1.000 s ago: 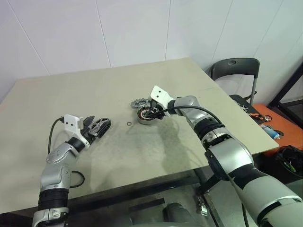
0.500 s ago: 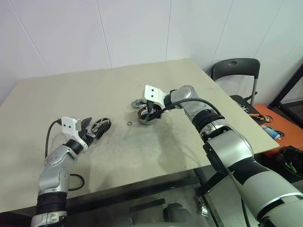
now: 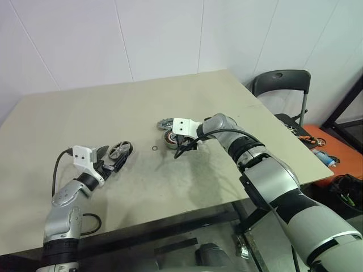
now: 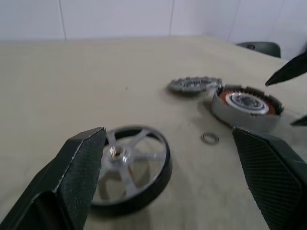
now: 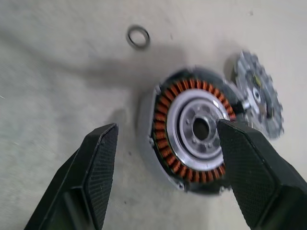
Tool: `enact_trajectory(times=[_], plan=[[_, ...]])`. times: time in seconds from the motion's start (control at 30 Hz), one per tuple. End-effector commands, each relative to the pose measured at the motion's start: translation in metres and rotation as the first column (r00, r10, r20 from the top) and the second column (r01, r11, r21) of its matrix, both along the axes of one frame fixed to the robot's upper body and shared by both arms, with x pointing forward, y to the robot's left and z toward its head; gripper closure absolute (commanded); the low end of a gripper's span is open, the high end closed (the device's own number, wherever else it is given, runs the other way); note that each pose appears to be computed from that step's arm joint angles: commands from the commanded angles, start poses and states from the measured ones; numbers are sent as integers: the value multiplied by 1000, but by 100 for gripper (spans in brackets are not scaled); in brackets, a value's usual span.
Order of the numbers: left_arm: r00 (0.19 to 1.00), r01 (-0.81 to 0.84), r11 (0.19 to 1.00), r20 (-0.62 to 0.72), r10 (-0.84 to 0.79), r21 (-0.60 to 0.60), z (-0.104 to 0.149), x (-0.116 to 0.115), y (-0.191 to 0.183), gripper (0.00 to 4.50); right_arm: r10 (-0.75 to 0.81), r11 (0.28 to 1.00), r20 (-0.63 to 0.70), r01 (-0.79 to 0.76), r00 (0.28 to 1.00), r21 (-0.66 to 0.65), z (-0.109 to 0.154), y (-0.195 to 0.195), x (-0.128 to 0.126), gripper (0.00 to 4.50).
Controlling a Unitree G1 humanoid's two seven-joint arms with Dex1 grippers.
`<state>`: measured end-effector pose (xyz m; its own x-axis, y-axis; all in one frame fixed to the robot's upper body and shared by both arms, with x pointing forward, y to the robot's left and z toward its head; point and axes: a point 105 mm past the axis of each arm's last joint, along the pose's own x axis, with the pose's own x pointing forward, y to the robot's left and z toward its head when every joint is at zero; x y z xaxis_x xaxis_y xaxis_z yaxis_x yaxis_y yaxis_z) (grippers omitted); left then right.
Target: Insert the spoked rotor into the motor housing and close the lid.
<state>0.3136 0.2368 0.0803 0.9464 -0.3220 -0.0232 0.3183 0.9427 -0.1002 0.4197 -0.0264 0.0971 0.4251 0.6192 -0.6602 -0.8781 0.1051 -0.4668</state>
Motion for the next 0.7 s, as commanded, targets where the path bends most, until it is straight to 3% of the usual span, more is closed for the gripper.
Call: enact_trajectory(times=[0.03,0.23,0.63,0.7], plan=[[998,-21,1000,66,20,15,19,-2,6,2,-24,1000,48,25,999,-15,1,1,4,107],[998,-29,1000,60,29,7,15,-6,2,2,-116,993,47,116,992,-9,-11,-4,8,107],[998,-46,999,51,46,7,12,-9,1,2,-52,998,-4,52,999,-22,-26,8,-5,107],[997,-50,999,50,50,8,12,-9,1,0,-46,999,-14,46,999,3,-23,13,-6,146]])
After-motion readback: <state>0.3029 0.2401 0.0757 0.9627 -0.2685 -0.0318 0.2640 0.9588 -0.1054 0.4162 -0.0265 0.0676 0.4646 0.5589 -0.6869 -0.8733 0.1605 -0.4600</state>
